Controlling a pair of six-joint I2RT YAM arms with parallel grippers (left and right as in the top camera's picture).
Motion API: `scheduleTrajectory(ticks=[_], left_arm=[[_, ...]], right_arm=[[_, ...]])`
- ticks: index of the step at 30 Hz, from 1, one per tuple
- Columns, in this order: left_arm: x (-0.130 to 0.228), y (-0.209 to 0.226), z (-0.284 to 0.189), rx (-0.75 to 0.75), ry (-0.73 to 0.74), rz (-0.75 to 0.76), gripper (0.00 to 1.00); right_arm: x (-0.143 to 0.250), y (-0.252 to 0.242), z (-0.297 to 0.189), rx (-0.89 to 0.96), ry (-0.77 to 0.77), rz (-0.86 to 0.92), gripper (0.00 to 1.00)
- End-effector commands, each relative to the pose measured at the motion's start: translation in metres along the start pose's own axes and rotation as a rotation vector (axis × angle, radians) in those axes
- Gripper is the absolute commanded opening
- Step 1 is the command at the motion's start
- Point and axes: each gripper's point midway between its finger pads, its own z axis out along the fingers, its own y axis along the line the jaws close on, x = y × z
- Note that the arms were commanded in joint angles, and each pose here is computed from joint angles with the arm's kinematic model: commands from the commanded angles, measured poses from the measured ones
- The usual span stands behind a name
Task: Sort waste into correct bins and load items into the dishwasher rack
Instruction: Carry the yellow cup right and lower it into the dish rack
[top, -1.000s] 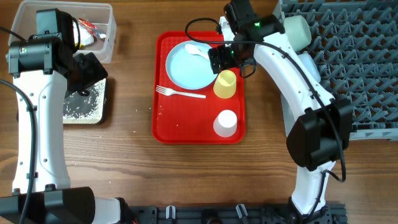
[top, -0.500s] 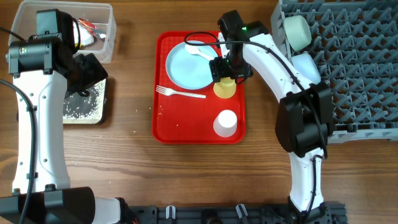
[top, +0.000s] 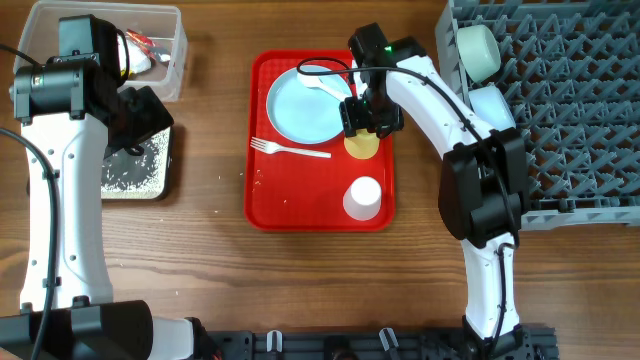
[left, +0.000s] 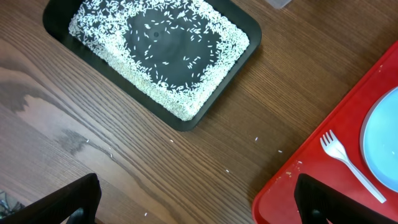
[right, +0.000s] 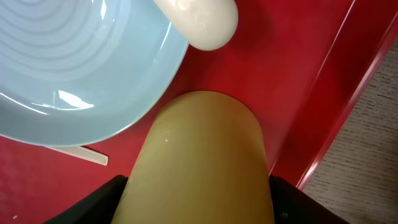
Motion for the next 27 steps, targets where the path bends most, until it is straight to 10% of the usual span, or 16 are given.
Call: scheduleTrajectory(ticks=[1,14,27], left_arm=[[-0.001,0.001,0.002,-0.004,0.003,0.004,1.0],[-0.001,0.001,0.002,-0.005,0.003,0.004,1.0],[-0.001,0.001,0.002,-0.005,0.003,0.004,1.0]], right_arm=[[0.002,-0.001,-0.006,0.009,0.007,0.005,0.63],[0.023,-0.01,-0.138,-0.008,-0.193,0.026,0.63],[0.102,-0.16,-0.241,0.176,-0.29,0.401,0.67]])
